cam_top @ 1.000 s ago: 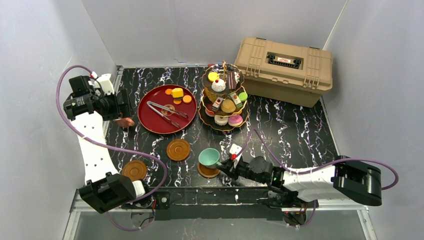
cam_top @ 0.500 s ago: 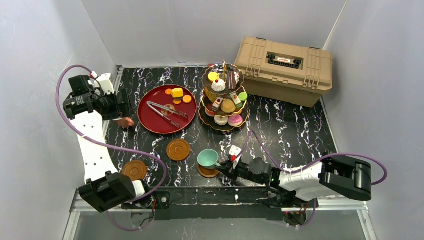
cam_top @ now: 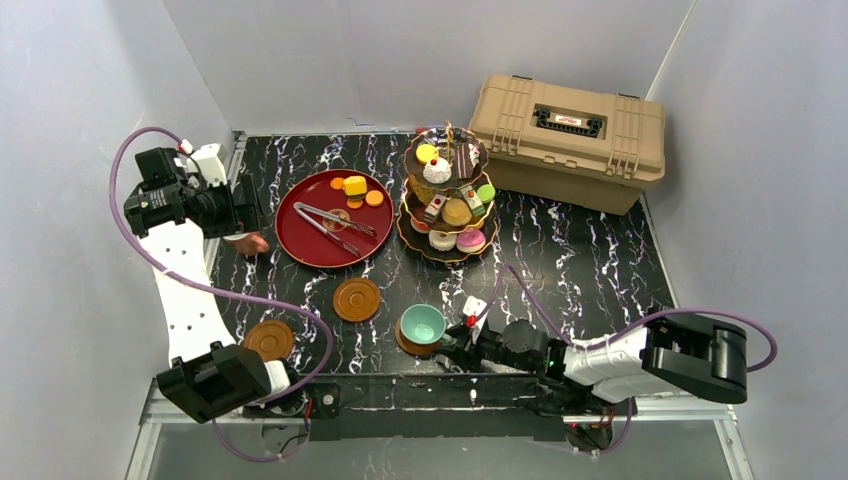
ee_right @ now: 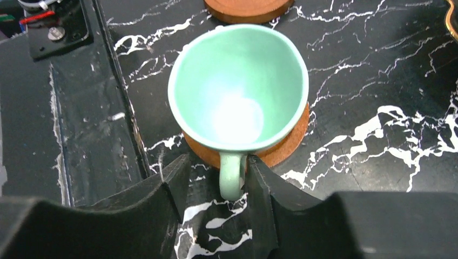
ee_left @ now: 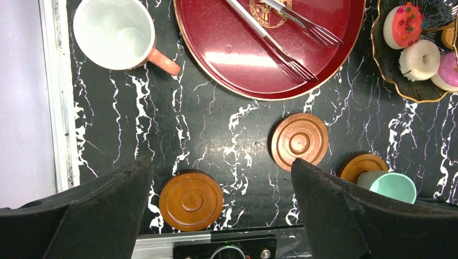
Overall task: Serve the afternoon tea
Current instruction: Place the cup on the coaster.
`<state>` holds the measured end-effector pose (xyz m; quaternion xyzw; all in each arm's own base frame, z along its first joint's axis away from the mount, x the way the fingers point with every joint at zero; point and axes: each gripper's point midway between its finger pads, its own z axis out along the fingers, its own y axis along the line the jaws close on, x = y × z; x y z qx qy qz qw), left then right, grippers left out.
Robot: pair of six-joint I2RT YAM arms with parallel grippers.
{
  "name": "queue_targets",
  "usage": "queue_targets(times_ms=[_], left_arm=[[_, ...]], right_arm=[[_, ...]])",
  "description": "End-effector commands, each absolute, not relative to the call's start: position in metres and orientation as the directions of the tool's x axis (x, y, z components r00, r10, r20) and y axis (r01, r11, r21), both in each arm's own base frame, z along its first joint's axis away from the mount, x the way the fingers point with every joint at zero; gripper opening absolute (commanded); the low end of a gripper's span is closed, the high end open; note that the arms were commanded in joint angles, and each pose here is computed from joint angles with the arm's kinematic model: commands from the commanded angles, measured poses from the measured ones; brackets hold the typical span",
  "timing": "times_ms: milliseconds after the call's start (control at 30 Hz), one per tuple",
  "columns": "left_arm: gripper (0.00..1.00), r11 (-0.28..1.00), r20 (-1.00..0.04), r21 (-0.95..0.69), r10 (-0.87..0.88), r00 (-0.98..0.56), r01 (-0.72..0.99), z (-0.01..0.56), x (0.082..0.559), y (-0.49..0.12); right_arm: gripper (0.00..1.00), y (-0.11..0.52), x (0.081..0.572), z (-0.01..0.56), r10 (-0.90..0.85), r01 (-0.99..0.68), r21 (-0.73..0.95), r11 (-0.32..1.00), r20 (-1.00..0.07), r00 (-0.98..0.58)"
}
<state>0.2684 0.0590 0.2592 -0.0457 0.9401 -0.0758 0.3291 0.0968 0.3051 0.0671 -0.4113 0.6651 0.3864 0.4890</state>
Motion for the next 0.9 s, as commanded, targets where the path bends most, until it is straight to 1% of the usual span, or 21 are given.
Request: queue_targets(times_ms=[0, 300, 867], left_arm=[[0.98, 0.982, -0.623, -0.186, -0.144, -0.769, -0.033, 0.269, 0.268, 0.056], [0.98, 0.979, -0.625, -0.199, -0.154, -0.765, -0.035, 0.271, 0.268, 0.054], [0.98, 0.98, -0.606, -0.196, -0.157, -0.78, -0.045, 0.263, 0.264, 0.054]], right_arm=[[0.53, 0.304, 0.097, 0.066, -0.163, -0.923, 0.12, 0.366, -0.968, -0.19], [0.54, 0.311, 0.103, 0.076, -0.156, -0.922, 0.098, 0.375, -0.974, -0.167], [0.52, 0.335, 0.112, 0.067, -0.168, -0.923, 0.079, 0.377, -0.974, -0.151]])
